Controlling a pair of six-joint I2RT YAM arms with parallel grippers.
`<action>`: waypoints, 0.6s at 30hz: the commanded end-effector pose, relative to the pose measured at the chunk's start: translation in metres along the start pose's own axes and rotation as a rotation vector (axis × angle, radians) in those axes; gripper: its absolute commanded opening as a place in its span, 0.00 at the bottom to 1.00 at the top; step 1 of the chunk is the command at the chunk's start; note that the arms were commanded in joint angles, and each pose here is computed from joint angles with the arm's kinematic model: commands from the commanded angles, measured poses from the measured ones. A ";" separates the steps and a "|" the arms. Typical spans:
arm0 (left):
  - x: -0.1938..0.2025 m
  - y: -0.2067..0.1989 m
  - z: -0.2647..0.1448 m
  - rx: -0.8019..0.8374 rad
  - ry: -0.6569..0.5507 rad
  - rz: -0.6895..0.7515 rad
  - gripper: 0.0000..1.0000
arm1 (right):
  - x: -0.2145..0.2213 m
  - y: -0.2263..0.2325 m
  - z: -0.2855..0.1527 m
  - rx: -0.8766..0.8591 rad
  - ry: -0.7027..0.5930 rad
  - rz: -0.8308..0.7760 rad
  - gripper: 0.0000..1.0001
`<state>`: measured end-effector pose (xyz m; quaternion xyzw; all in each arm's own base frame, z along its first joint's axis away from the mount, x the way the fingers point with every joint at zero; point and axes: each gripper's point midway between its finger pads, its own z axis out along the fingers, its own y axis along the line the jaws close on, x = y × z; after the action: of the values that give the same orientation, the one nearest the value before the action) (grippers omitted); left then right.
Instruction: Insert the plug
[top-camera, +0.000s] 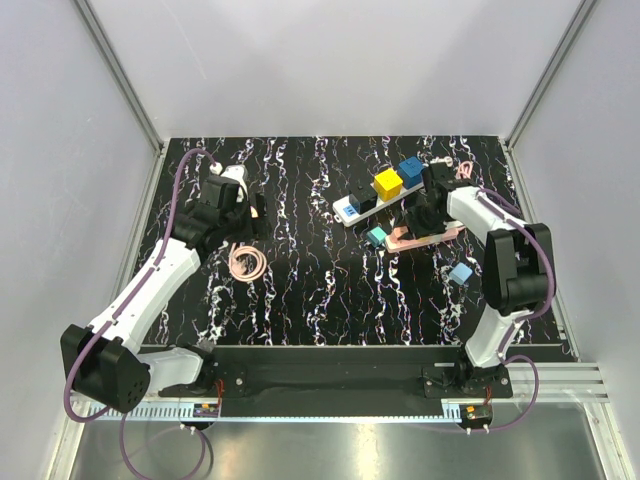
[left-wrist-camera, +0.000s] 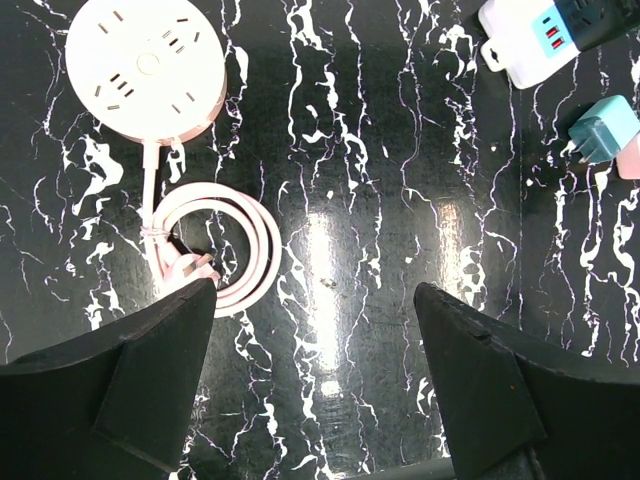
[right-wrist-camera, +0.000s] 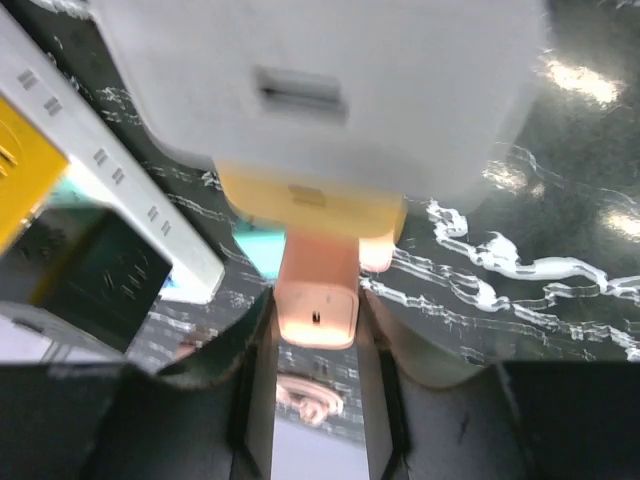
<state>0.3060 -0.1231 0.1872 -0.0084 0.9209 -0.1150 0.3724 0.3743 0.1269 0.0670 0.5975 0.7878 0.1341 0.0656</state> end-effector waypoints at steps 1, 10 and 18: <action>-0.010 0.005 -0.003 -0.021 -0.047 0.005 0.85 | -0.048 -0.073 0.053 0.263 -0.172 0.014 0.00; -0.009 0.008 -0.002 -0.040 -0.049 -0.001 0.85 | -0.056 -0.071 0.056 0.269 -0.204 -0.037 0.00; -0.013 0.009 -0.007 -0.040 -0.070 0.000 0.86 | -0.047 -0.071 0.062 0.316 -0.230 -0.110 0.00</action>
<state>0.3058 -0.1177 0.1854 -0.0139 0.9226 -0.1010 0.3721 0.3770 0.1288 0.0600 0.5771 0.8045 0.1288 0.0559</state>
